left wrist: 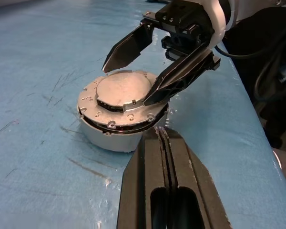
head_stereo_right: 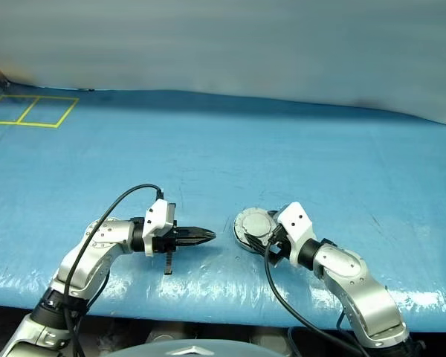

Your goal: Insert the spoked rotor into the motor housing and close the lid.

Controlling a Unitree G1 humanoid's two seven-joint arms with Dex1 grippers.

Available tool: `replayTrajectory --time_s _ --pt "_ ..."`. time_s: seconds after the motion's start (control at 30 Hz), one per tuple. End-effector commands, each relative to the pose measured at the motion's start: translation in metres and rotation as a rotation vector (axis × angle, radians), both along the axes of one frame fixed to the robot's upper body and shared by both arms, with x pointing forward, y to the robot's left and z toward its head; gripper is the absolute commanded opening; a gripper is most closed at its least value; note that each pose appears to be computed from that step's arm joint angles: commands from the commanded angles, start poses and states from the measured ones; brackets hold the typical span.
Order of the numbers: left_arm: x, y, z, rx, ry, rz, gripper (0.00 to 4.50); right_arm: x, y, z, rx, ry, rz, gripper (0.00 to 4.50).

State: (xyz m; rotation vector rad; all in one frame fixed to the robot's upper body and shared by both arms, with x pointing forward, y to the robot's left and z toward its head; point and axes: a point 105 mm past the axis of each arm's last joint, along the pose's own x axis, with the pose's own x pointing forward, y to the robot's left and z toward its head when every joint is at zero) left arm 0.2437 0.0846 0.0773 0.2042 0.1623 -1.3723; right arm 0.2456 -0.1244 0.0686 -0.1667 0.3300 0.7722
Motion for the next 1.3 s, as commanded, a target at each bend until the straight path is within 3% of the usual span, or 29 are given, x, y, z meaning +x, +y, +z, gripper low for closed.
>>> replayTrajectory --time_s 0.03,0.17,0.27,0.37,0.73,0.97,1.3 --pt "0.000 0.002 0.007 0.001 -0.059 0.034 0.00 0.001 0.005 0.002 -0.020 -0.008 0.046 4.48" --pt "0.000 0.002 0.002 0.006 -0.059 0.067 0.00 0.002 0.005 -0.010 -0.087 0.006 0.055 4.48" --pt "-0.001 0.001 0.003 -0.003 -0.060 0.069 0.00 0.000 0.008 -0.013 -0.087 0.020 0.081 3.89" --pt "-0.001 0.000 0.004 -0.004 -0.063 0.068 0.00 0.000 0.007 -0.013 -0.094 0.013 0.073 3.02" --pt "0.003 -0.005 0.004 0.000 -0.066 0.056 0.00 0.002 0.013 -0.021 -0.059 0.045 0.024 3.02" --pt "0.006 -0.007 0.004 0.002 -0.074 0.055 0.00 -0.003 0.002 -0.051 -0.158 0.109 -0.014 3.02" --pt "0.033 -0.025 0.002 -0.038 -0.097 0.146 0.00 -0.006 0.001 -0.053 -0.136 0.121 -0.020 3.02"
